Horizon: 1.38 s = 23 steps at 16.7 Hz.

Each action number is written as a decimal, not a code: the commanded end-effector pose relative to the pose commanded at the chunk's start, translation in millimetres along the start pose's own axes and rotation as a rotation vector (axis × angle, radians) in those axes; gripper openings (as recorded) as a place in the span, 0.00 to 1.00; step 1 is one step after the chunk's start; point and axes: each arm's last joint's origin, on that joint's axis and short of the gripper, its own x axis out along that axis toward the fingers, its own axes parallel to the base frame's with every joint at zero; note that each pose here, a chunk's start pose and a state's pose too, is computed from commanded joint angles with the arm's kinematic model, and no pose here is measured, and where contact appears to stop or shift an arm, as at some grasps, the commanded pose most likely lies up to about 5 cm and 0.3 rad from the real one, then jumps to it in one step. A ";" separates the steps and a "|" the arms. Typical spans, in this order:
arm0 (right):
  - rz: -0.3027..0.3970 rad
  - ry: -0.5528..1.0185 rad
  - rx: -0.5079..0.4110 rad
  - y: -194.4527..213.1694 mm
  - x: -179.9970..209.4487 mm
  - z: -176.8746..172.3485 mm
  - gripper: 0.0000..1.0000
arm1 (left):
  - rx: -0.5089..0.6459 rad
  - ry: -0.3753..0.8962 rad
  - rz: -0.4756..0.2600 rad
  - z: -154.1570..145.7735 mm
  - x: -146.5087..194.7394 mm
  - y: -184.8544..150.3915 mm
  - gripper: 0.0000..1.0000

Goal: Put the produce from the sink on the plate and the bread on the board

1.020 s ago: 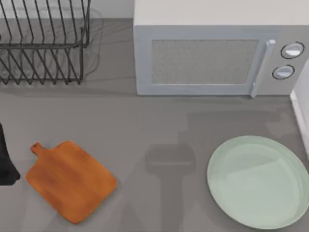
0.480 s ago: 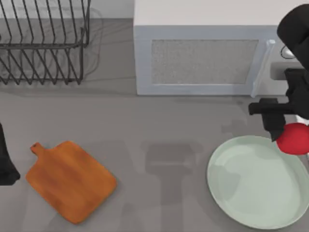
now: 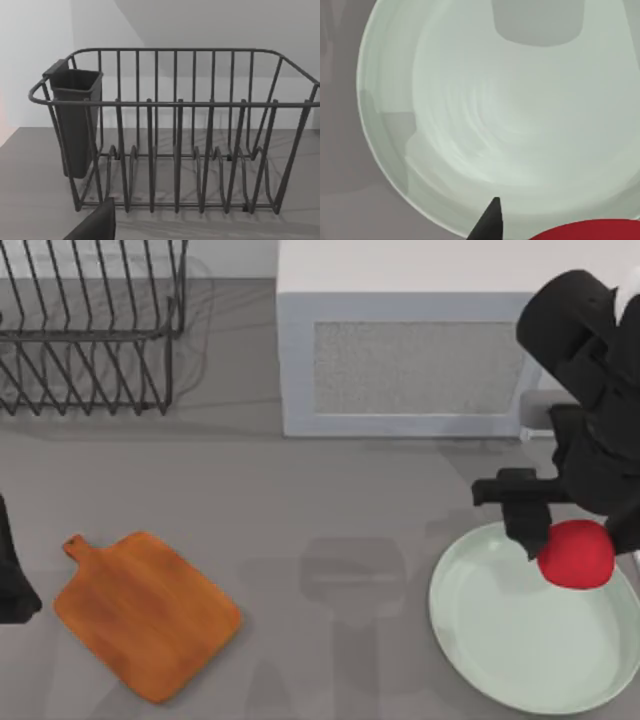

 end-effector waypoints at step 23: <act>0.000 0.000 0.000 0.0 0.0 0.0 1.00 | 0.000 0.000 0.000 0.0 0.0 0.0 1.00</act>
